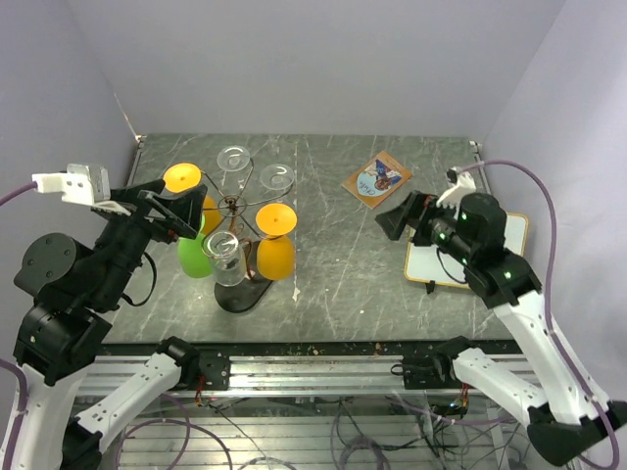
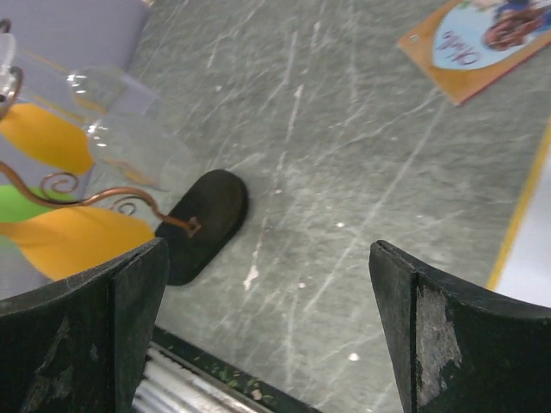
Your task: Take the wine glass off the wine glass rack
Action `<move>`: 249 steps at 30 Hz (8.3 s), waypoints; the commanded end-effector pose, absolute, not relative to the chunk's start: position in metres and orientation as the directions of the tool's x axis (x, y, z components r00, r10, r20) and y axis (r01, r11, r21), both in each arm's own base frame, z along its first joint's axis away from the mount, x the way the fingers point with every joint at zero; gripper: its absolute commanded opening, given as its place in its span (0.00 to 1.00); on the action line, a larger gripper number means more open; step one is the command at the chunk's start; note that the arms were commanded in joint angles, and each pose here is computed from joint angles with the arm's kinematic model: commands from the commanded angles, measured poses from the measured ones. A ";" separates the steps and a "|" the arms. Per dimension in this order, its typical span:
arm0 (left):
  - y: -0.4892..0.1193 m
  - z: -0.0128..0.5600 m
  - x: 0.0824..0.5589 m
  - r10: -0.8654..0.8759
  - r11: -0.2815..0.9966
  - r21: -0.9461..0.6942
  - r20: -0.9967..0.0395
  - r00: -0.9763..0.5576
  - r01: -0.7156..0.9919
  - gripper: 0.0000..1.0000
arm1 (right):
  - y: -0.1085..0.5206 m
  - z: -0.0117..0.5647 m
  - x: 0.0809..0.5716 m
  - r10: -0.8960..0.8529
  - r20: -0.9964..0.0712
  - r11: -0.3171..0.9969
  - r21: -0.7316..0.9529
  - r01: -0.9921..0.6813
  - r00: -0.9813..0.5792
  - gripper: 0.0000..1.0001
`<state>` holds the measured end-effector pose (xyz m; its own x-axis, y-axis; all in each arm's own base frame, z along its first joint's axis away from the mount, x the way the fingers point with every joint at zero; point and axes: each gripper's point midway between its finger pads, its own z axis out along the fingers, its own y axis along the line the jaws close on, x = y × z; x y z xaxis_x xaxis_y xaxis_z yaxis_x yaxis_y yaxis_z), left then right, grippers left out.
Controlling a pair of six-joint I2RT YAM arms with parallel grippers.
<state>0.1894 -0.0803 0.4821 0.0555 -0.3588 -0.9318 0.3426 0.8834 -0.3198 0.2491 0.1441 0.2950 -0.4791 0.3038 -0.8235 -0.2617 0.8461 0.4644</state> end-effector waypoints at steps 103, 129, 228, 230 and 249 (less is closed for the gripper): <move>-0.107 0.472 0.195 -0.368 0.839 -0.378 -0.924 -0.104 0.392 0.99 | 0.370 0.396 0.192 0.259 -0.379 0.107 0.925 -0.364 -0.888 0.00; -0.110 0.478 0.188 -0.381 0.819 -0.388 -0.919 -0.107 0.423 0.99 | 0.381 0.393 0.261 0.484 -0.253 0.271 0.954 -0.132 -0.838 0.00; -0.279 0.494 0.129 -0.430 -0.179 -0.678 -0.598 -0.676 0.713 0.07 | 0.220 0.398 0.174 0.597 -0.737 0.408 0.619 -0.671 -0.317 0.99; -0.277 0.498 0.125 -0.429 -0.214 -0.669 -0.590 -0.684 0.712 0.07 | 0.221 0.399 0.173 0.613 -0.720 0.384 0.630 -0.674 -0.324 1.00; -0.258 0.516 0.077 -0.341 -0.510 -0.567 -0.557 -0.757 0.647 0.07 | 0.232 0.470 0.080 0.648 -0.717 -0.073 0.275 -0.959 -0.255 0.72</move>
<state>0.0958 -0.2689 0.5067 -0.7883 -0.3379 -0.5143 0.6149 -0.4643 -0.6374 0.1338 0.2362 0.4340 -0.3049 0.6346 -0.7102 -0.8552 0.1457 0.4973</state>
